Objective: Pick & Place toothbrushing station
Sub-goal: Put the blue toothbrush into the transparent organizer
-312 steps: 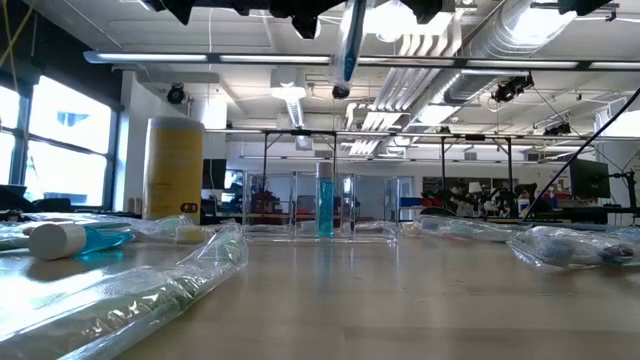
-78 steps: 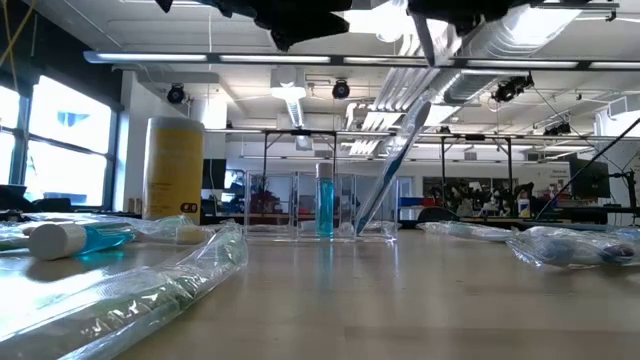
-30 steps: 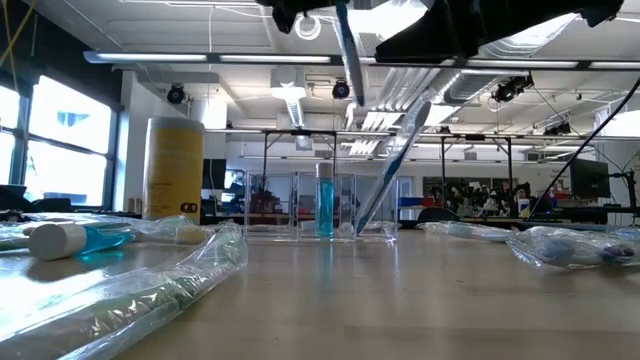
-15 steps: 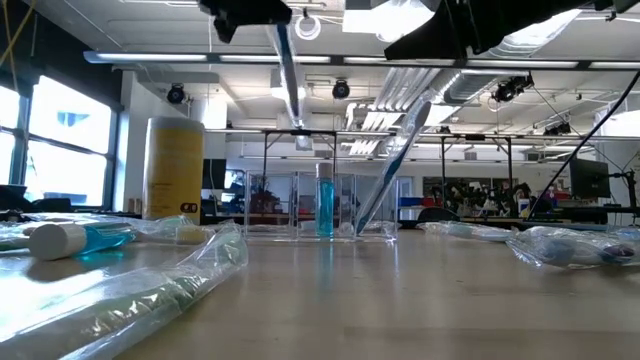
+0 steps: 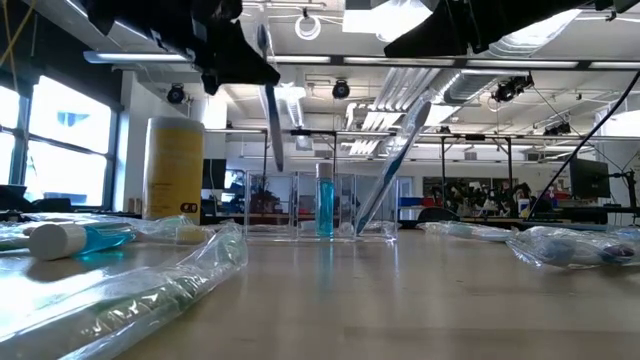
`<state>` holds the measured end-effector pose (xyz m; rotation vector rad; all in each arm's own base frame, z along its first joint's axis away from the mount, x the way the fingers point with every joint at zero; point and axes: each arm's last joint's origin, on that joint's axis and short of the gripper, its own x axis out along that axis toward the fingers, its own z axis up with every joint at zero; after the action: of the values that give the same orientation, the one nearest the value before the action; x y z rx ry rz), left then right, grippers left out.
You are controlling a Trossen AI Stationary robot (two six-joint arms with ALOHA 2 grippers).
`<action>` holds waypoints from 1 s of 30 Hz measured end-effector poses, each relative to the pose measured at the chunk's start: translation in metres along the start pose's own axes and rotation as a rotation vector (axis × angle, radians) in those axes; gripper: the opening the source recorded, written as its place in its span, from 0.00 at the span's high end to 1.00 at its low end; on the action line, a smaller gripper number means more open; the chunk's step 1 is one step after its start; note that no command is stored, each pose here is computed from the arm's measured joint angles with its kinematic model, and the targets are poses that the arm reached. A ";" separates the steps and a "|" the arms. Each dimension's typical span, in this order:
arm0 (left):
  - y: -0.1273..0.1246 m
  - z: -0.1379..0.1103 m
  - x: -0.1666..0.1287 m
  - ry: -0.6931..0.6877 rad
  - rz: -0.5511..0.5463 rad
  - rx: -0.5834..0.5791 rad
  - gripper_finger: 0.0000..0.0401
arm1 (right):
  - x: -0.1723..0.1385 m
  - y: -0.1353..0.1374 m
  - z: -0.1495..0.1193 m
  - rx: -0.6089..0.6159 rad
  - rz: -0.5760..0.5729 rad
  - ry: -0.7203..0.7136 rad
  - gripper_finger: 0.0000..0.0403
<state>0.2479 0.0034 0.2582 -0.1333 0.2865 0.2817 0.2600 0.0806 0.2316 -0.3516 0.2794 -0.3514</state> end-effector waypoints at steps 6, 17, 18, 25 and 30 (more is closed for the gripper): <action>0.000 -0.011 0.008 0.074 0.015 -0.025 0.98 | 0.000 0.000 0.000 -0.002 0.002 0.002 0.33; -0.002 -0.028 0.026 0.144 0.041 -0.062 0.96 | 0.000 0.004 -0.002 0.066 0.109 0.006 0.33; 0.000 -0.029 0.027 0.153 0.050 -0.084 0.94 | 0.000 0.004 -0.003 0.073 0.126 0.009 0.33; 0.013 -0.035 0.031 0.213 0.101 -0.179 0.84 | -0.010 0.011 0.002 0.080 0.153 -0.014 0.33; 0.012 -0.035 0.031 0.221 0.079 -0.166 0.78 | -0.021 0.014 0.007 0.092 0.166 -0.040 0.33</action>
<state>0.2641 0.0171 0.2148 -0.3189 0.4880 0.3704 0.2476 0.1024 0.2370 -0.2430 0.2502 -0.1925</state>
